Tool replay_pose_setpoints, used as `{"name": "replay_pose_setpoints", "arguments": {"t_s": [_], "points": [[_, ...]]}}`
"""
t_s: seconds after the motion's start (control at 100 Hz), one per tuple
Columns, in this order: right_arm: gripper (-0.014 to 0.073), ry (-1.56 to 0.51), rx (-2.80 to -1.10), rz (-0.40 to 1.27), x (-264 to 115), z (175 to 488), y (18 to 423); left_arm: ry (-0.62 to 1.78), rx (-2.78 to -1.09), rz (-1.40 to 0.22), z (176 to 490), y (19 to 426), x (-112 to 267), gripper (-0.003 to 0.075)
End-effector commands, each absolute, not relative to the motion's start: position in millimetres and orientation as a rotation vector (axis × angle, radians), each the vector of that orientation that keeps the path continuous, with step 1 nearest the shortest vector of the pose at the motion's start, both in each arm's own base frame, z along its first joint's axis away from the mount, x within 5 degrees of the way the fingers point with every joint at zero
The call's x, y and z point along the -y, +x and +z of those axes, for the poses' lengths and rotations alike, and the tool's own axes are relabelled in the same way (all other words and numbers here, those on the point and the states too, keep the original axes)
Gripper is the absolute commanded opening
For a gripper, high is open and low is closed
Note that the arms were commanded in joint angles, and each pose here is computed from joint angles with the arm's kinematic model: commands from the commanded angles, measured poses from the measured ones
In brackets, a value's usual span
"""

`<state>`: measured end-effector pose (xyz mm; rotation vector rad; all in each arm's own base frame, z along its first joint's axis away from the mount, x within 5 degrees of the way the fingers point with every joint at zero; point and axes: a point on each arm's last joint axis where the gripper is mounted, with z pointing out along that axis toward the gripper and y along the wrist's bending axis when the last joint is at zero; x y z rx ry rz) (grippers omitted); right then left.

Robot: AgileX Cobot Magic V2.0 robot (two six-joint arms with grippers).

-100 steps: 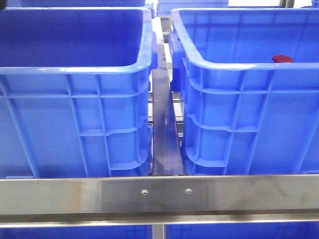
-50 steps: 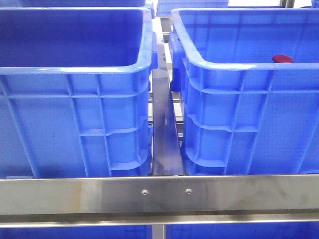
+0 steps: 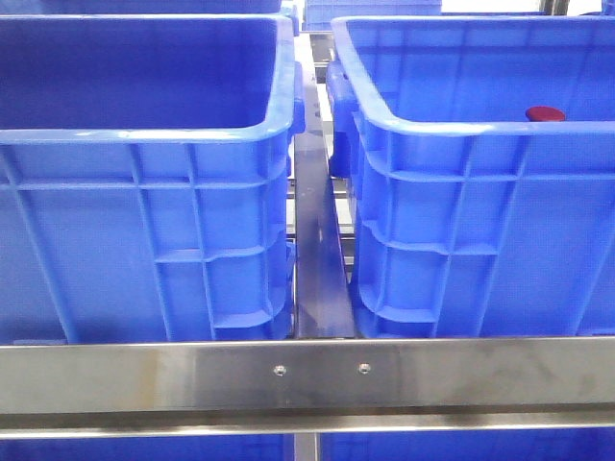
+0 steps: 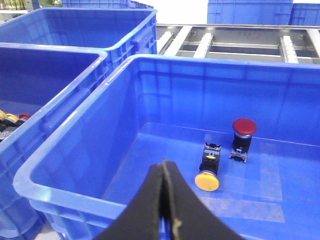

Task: Pick red and yellow buttons and place in box

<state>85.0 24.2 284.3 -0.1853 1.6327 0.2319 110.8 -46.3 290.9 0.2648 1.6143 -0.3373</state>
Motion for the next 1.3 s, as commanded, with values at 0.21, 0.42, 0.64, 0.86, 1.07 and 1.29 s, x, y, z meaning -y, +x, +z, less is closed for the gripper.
{"name": "replay_pose_setpoints", "arguments": {"t_s": [0.21, 0.42, 0.64, 0.86, 1.07, 1.29], "points": [[-0.0062, -0.161, -1.600, 0.232, -23.0, 294.5, 85.4, 0.130, -1.458, -0.257, 287.7, 96.6, 24.8, -0.0020], [-0.0062, -0.161, -1.600, 0.232, -23.0, 294.5, 85.4, 0.060, -1.406, -0.148, 264.5, 75.5, 10.0, -0.0020], [-0.0062, -0.161, -1.600, 0.232, -23.0, 294.5, 85.4, -0.026, -1.427, -0.084, 233.4, 60.3, 2.1, -0.0020], [-0.0062, -0.162, -1.600, 0.233, -23.1, 294.4, 85.4, -0.053, -1.496, -0.055, 204.2, 54.8, -0.1, -0.0020], [-0.0062, -0.166, -1.601, 0.237, -23.5, 294.2, 85.3, -0.058, -1.584, -0.049, 189.6, 55.9, -0.4, -0.0020], [-0.0062, -0.166, -1.602, 0.238, -23.6, 293.9, 85.3, -0.061, -1.580, -0.046, 190.0, 55.9, -0.6, -0.0020]]}}
